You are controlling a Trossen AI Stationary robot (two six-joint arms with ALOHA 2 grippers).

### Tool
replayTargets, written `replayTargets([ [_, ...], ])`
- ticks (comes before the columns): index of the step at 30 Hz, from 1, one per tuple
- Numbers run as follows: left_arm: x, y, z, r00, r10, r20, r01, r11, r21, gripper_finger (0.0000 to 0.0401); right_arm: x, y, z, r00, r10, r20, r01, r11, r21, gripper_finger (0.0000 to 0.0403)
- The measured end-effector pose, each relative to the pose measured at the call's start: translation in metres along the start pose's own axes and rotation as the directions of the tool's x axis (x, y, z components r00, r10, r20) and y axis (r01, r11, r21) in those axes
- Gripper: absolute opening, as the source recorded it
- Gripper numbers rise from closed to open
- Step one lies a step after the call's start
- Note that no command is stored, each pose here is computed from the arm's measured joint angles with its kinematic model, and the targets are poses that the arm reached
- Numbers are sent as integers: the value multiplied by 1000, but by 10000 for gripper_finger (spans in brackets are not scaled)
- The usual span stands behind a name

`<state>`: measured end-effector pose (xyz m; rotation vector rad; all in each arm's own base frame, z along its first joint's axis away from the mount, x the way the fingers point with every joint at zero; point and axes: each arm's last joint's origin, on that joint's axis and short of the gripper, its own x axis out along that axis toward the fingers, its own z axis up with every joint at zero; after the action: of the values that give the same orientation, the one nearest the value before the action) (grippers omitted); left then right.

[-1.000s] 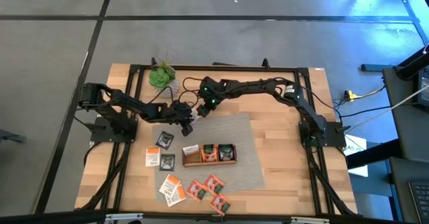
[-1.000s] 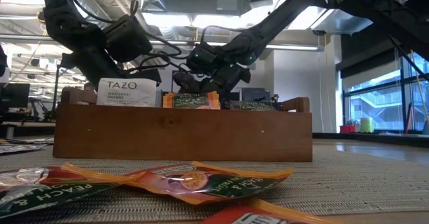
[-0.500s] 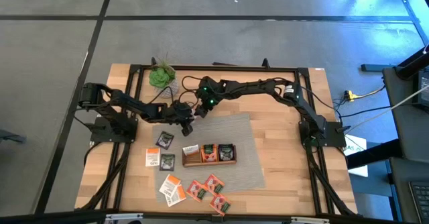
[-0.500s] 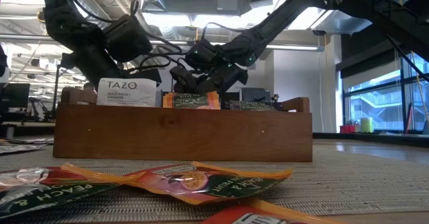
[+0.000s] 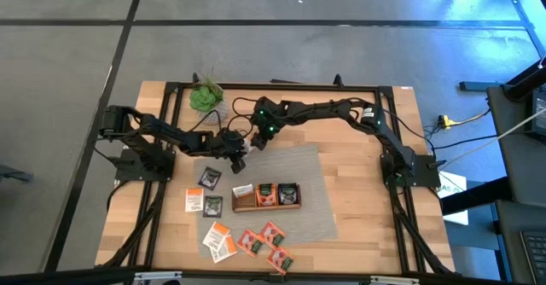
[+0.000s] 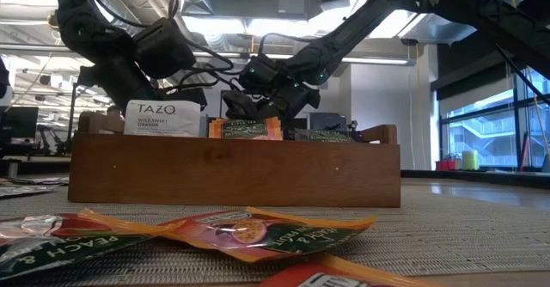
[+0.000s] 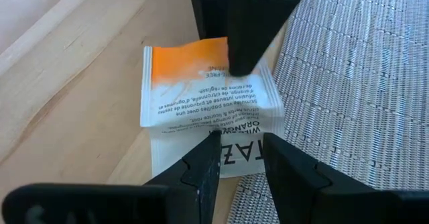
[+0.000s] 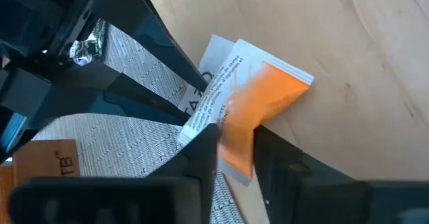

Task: Pick & Place Tea
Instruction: Put the white tea bag into the left section of the wooden organizer

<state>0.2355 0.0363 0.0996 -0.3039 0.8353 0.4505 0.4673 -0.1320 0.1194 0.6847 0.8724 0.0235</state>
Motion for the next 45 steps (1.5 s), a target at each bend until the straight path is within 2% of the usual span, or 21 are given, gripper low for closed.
replayTargets([
  [4, 0, 0, 0, 1000, -2, -2, 2, 1000, 0, 108, -1, 0, 1, 1000, 0, 1, 0, 1000, -23, 55],
  [9, -1, 0, 0, 1000, -10, -2, 10, 1000, 0, 110, -2, -2, 1, 1000, -3, 3, 3, 999, -42, 34],
  [17, -19, -2, 9, 995, -97, 38, 95, 995, 40, 108, -7, -7, 4, 1000, -11, 12, 12, 997, -72, 30],
  [26, -47, -2, 24, 979, -124, 163, 105, 987, 123, 111, -8, -8, 5, 1000, -18, 17, 20, 994, -112, 30],
  [29, -53, 0, 24, 982, -106, 158, 78, 982, 173, 108, -9, -10, 6, 1000, -20, 19, 22, 993, -115, 30],
  [33, -54, 5, 15, 996, -35, 79, 13, 965, 261, 108, -18, -6, 11, 999, -13, 42, 19, 990, -140, 30],
  [37, -54, 8, 10, 999, 20, 29, -29, 931, 363, 111, -26, 1, 16, 998, 9, 62, 2, 986, -164, 30],
  [42, -54, 8, 9, 999, 23, 26, -32, 912, 410, 109, -33, 6, 24, 998, 13, 56, -2, 983, -182, 30],
  [45, -55, 5, 8, 998, 52, 31, -60, 886, 460, 107, -40, 8, 29, 1000, -4, 28, 9, 981, -194, 30],
])
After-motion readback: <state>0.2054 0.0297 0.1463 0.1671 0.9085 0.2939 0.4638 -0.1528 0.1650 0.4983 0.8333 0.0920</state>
